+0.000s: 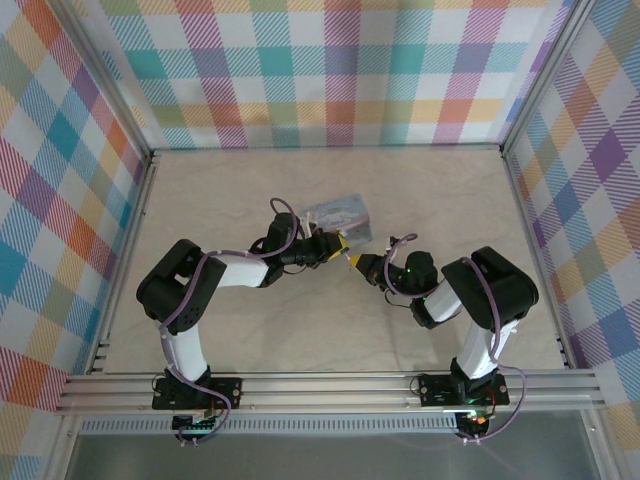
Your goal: Unlock the padlock with the key
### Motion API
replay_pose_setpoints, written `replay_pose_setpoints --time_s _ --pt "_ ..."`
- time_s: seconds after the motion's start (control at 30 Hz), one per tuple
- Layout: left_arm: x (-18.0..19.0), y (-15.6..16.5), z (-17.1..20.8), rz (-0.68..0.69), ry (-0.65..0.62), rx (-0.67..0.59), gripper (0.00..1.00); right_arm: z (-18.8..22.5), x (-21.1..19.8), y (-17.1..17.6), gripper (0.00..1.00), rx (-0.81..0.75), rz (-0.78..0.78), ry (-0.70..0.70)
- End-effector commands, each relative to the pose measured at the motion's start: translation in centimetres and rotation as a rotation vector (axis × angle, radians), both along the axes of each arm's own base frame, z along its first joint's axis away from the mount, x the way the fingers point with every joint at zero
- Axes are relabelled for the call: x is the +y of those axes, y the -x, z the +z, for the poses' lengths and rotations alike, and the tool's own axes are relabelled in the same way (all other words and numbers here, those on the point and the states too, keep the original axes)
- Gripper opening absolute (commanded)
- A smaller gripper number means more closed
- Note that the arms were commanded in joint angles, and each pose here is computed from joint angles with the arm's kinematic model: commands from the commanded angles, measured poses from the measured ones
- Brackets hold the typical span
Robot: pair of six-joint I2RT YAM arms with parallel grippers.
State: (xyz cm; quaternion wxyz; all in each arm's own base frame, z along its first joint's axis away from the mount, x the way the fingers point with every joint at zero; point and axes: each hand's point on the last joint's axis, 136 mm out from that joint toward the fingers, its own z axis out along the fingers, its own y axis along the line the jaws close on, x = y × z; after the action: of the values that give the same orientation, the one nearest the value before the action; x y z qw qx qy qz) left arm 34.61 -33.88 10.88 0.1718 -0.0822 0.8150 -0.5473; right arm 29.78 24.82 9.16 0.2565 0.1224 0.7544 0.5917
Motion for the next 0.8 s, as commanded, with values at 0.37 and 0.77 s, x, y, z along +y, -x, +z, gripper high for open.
replay_pose_setpoints --time_s 0.37,0.77 --pt "0.1 0.1 2.4 -0.003 0.056 -0.044 0.1 2.1 0.2 -0.5 0.0 -0.087 -0.012 -0.023" --pt "1.1 0.3 -0.9 -0.021 -0.114 -0.043 0.1 3.4 -0.4 1.8 0.0 -0.185 0.058 0.121"
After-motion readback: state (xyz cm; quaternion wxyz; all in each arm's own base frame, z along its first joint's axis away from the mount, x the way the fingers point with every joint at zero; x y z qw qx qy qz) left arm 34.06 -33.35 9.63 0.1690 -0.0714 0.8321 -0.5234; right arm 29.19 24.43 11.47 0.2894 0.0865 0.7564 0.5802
